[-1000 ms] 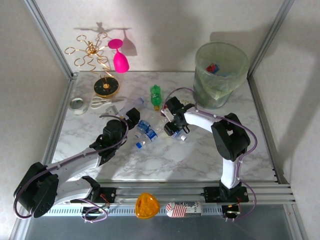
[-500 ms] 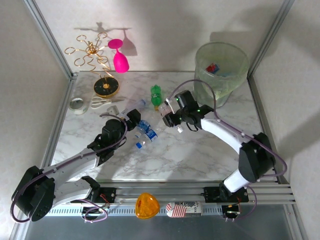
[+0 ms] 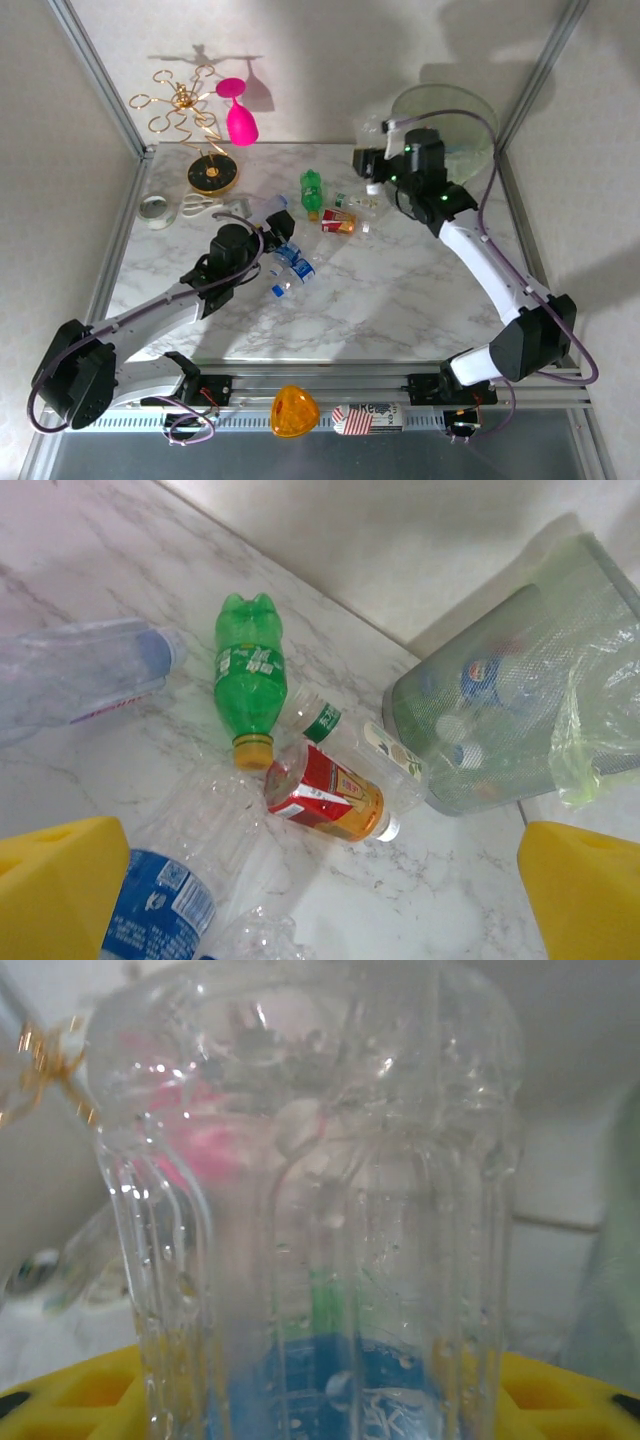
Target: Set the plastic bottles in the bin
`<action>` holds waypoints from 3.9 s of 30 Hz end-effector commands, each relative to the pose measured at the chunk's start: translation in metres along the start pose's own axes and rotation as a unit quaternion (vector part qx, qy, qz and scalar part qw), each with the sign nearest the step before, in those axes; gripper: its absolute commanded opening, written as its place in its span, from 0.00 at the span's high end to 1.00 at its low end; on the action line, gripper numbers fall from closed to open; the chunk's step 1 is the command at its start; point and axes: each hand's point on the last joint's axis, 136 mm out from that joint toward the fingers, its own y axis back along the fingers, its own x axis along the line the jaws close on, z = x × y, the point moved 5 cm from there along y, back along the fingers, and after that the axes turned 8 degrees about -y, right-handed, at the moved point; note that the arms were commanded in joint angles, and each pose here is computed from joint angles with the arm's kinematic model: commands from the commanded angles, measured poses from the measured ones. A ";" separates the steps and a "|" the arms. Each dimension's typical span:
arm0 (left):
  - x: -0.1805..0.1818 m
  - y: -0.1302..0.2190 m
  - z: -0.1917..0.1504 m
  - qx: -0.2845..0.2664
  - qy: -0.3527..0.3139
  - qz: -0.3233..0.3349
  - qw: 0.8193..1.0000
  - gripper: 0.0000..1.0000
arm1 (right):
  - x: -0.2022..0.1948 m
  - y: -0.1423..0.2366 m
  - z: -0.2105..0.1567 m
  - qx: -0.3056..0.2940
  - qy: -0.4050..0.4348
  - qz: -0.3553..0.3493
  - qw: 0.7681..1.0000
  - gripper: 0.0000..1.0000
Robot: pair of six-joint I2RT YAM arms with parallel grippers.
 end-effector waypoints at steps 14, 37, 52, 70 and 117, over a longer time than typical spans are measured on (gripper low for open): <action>0.005 -0.016 0.015 -0.078 -0.075 0.022 0.994 0.00 | -0.096 -0.005 0.123 -0.242 0.026 -0.209 0.947 0.48; 0.023 -0.032 -0.007 -0.027 -0.127 0.071 0.989 0.00 | -0.178 -0.088 0.063 -0.118 -0.036 -0.251 0.960 0.05; 0.012 -0.028 -0.016 0.035 -0.126 0.037 0.991 0.00 | -0.116 -0.047 0.074 -0.079 -0.055 -0.136 0.986 0.01; 0.023 -0.009 -0.027 0.065 -0.138 0.046 0.987 0.00 | -0.061 -0.020 -0.006 0.035 -0.073 -0.039 0.996 0.01; 0.019 -0.045 -0.143 0.285 -0.244 0.049 0.925 0.16 | -0.015 0.011 -0.164 0.171 -0.141 0.042 0.974 0.01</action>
